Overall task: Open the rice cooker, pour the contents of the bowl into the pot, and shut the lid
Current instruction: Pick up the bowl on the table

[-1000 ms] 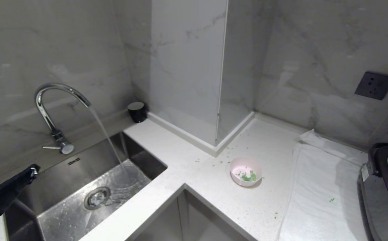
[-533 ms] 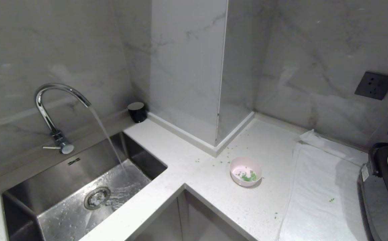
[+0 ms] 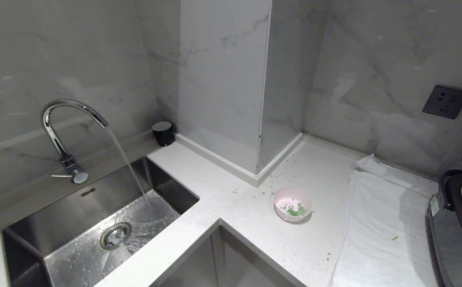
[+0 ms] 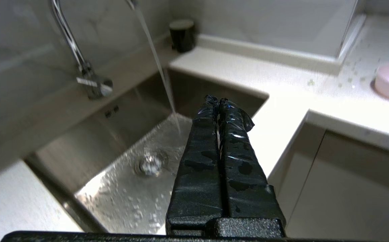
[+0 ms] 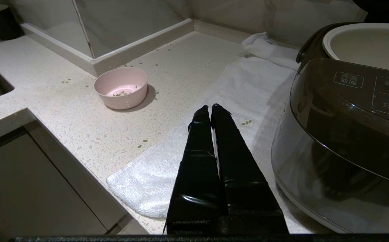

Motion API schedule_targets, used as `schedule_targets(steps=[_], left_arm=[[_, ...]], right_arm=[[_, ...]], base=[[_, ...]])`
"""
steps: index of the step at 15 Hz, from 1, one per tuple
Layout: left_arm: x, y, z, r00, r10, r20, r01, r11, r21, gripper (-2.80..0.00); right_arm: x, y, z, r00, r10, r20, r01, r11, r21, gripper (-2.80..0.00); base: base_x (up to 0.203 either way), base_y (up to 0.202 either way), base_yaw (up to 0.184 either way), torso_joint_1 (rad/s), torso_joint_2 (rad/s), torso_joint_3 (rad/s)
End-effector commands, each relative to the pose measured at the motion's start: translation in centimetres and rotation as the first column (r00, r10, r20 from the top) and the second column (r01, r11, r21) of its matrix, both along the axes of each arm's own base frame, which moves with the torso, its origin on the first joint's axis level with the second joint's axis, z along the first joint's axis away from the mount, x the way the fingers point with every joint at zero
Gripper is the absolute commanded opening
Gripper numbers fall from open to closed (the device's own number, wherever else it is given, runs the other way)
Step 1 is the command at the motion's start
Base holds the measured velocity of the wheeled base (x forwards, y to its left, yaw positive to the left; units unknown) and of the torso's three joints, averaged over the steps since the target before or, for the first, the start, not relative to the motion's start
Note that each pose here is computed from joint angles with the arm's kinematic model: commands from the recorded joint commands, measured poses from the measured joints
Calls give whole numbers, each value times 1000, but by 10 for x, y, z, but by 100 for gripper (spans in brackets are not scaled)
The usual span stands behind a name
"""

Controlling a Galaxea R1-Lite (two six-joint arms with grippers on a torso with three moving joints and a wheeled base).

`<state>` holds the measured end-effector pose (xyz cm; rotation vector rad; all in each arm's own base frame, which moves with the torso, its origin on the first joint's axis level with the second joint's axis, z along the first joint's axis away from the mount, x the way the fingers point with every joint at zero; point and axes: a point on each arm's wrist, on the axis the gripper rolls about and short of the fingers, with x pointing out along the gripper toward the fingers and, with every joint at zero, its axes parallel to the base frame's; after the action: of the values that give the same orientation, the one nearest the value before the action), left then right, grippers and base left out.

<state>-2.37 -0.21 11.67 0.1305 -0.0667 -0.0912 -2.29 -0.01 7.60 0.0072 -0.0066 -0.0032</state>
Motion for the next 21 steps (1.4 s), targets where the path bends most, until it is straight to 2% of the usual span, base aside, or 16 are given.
schedule_targets(steps=[1, 4, 5, 7, 9, 10, 12, 15, 16, 18, 19, 21], left_arm=[[-1, 0, -32, 1000, 1, -16, -1, 1000, -9, -280], [-1, 0, -34, 1000, 9, -27, -10, 999, -39, -280], [-1, 1, -34, 999, 26, -32, -28, 997, -66, -280], [0, 2, -40, 993, 95, -68, -98, 994, -38, -280], [0, 2, -41, 993, 92, -76, -95, 995, -36, -280], [0, 2, -41, 992, 93, -86, -96, 995, -33, -280], [0, 2, -41, 992, 89, -89, -93, 995, -36, -280], [0, 2, -41, 992, 85, -92, -88, 995, -36, -280], [0, 2, -41, 992, 86, -90, -90, 995, -38, -280], [0, 2, -41, 992, 85, -92, -89, 995, -39, -280], [-1, 2, -41, 992, 82, -95, -86, 996, -39, -280], [-1, 2, -41, 992, 80, -98, -84, 996, -40, -280]], right_arm=[[0, 0, 0, 1000, 0, 0, 0, 1000, -2, -280], [0, 0, 0, 1000, 0, -2, 0, 1000, 2, -280], [0, 0, 0, 1000, 0, -2, 0, 1000, 2, -280], [0, 0, -1, 1000, -1, -7, 1, 1000, -4, -280], [-1, 0, -3, 999, 4, -48, -8, 998, -69, -280], [-2, 0, 0, 999, 3, -54, -7, 997, -77, -280], [-3, 0, 27, 998, -2, -57, -1, 999, -52, -280], [24, 1, 80, 985, 31, -172, -23, 999, 48, -280], [40, 1, 93, 971, 46, -236, -31, 997, 66, -280], [88, 2, 112, 917, 80, -391, -42, 994, 105, -280], [114, 3, 116, 879, 102, -466, -49, 991, 125, -280], [170, 5, 116, 777, 172, -606, -75, 981, 181, -280]], base=[[0, 0, 0, 0, 0, 0], [0, 0, 0, 0, 0, 0], [0, 0, 0, 0, 0, 0], [0, 0, 0, 0, 0, 0], [0, 0, 0, 0, 0, 0], [0, 0, 0, 0, 0, 0], [0, 0, 0, 0, 0, 0], [0, 0, 0, 0, 0, 0], [0, 0, 0, 0, 0, 0], [0, 0, 0, 0, 0, 0], [0, 0, 0, 0, 0, 0], [0, 0, 0, 0, 0, 0]])
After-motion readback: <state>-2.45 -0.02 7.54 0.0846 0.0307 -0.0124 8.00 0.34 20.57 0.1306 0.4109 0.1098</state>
